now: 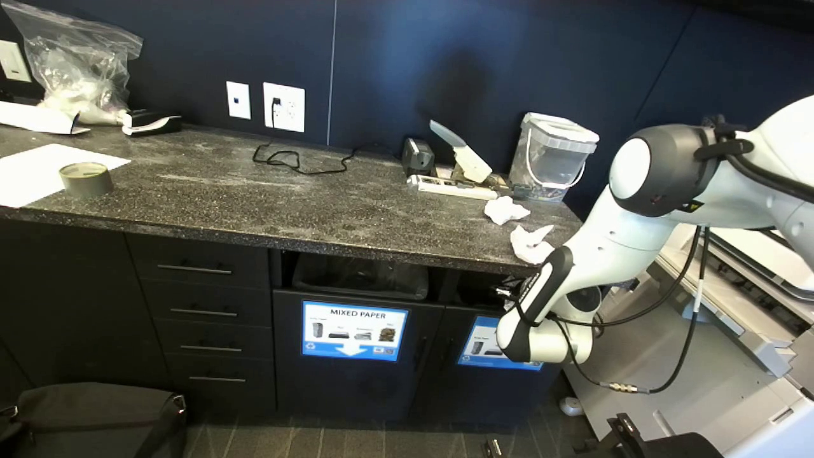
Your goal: Put the tissues inside the rubbish.
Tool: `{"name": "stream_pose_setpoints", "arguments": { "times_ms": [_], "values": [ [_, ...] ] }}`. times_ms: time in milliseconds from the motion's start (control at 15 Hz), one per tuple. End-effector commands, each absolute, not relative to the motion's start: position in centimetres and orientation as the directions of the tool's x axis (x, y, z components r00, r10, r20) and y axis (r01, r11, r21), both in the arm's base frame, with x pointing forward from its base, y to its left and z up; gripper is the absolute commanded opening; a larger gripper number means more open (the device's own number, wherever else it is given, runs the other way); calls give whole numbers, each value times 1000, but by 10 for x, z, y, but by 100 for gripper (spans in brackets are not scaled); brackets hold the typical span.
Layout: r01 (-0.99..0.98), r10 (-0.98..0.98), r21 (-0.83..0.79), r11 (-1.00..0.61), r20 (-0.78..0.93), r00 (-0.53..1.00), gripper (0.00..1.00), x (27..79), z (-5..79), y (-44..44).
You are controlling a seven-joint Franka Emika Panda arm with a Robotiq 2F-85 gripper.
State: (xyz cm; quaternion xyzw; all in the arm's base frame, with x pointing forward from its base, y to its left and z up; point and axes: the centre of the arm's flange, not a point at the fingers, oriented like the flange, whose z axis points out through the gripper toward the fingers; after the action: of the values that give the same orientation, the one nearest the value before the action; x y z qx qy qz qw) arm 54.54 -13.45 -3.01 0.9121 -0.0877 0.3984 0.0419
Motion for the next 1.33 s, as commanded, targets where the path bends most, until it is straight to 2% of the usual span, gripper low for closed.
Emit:
{"name": "stream_pose_setpoints", "arguments": {
  "times_ms": [0,333,600,667,733,800,1267],
  "values": [
    [-175,-113,-2,-985,772,626,13,572,-50,-144],
    [-165,-101,5,-986,771,629,13,590,-62,-147],
    [-166,-108,-2,-986,769,631,10,592,-64,-149],
    [-159,-113,-11,-987,756,645,36,591,-63,-149],
    [-155,-108,-8,-988,756,646,38,590,-63,-148],
    [-150,-103,-6,-989,754,648,44,590,-63,-147],
    [-128,-69,26,-991,729,681,97,581,-54,-143]
  ]
}}
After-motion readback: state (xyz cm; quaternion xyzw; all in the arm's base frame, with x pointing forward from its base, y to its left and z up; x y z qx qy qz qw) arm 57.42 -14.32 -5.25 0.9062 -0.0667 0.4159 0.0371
